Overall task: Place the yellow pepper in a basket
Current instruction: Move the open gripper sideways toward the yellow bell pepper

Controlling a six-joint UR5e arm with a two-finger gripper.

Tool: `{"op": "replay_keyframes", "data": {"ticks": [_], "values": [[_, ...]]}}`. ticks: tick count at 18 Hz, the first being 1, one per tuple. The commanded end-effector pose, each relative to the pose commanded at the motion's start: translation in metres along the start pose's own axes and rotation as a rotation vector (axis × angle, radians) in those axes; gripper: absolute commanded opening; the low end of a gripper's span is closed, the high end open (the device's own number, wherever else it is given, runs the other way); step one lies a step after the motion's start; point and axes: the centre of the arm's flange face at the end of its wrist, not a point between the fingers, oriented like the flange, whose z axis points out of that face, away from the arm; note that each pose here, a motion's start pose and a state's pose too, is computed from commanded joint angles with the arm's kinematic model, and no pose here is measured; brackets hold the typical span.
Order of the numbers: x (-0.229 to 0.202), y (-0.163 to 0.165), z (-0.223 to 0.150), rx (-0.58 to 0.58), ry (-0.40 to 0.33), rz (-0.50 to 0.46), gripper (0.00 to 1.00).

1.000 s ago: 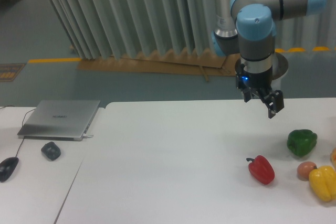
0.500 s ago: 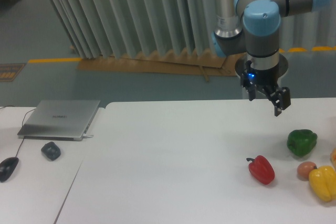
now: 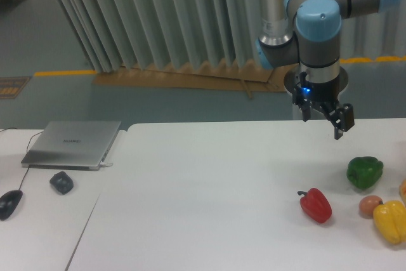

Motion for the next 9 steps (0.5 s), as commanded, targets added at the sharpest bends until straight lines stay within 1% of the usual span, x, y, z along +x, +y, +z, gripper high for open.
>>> {"op": "replay_keyframes", "data": {"ticks": [2,3,6,9], "values": [[-0.001,0.001,0.000,-0.001,-0.001,-0.003,1.00],[-0.002,0.002,-0.001,0.000,-0.002,-0.021,1.00],[-0.019,0.017,0.000,-0.003,-0.002,-0.063,1.00],[-0.021,0.021,0.002,-0.006,0.002,-0.067,1.00]]}}
